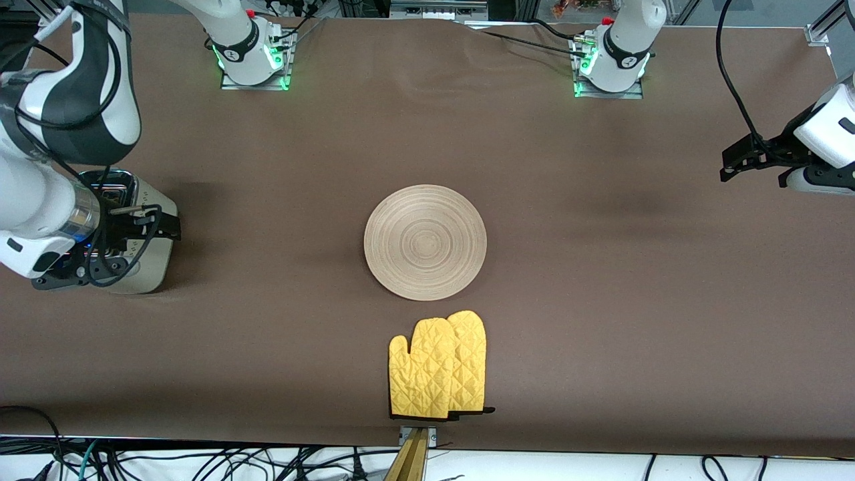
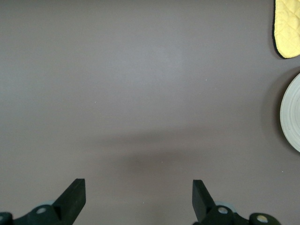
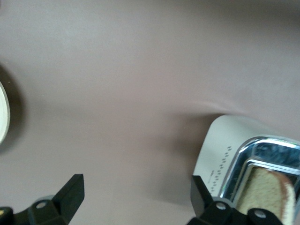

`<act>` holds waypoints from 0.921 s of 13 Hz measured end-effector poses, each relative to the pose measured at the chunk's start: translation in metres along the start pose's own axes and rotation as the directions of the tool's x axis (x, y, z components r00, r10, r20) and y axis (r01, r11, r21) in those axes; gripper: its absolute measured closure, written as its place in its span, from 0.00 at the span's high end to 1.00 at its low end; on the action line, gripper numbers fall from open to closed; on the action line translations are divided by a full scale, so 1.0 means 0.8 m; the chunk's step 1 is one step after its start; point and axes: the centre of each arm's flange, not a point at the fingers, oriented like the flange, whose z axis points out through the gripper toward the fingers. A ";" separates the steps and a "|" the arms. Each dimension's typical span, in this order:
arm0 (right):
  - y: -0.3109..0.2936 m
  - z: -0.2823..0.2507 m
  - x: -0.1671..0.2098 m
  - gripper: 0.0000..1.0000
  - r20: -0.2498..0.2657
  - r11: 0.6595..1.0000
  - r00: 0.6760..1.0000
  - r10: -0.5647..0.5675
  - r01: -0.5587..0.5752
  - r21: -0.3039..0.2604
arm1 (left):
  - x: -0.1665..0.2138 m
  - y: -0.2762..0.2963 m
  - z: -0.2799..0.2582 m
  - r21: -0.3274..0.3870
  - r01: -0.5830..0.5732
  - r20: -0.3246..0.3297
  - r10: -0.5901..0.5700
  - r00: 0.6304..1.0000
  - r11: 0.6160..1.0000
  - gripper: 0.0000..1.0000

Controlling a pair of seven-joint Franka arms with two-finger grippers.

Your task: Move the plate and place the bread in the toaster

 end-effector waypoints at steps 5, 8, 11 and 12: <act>0.063 -0.045 -0.053 1.00 -0.101 0.998 0.993 0.062 -0.061 0.017 | 0.000 0.000 0.000 0.000 -0.001 0.004 0.001 1.000 1.000 1.00; 0.069 -0.050 -0.076 1.00 -0.109 0.997 0.991 0.071 -0.067 0.036 | -0.001 0.002 0.001 0.000 -0.003 0.006 0.003 1.000 1.000 1.00; 0.064 -0.043 -0.083 1.00 -0.094 0.993 0.989 0.116 -0.112 0.049 | -0.001 0.002 0.001 0.000 -0.003 0.007 0.003 1.000 1.000 1.00; 0.065 -0.041 -0.085 1.00 -0.091 0.991 0.988 0.128 -0.124 0.052 | -0.001 0.002 0.001 -0.001 -0.003 0.007 0.003 1.000 1.000 1.00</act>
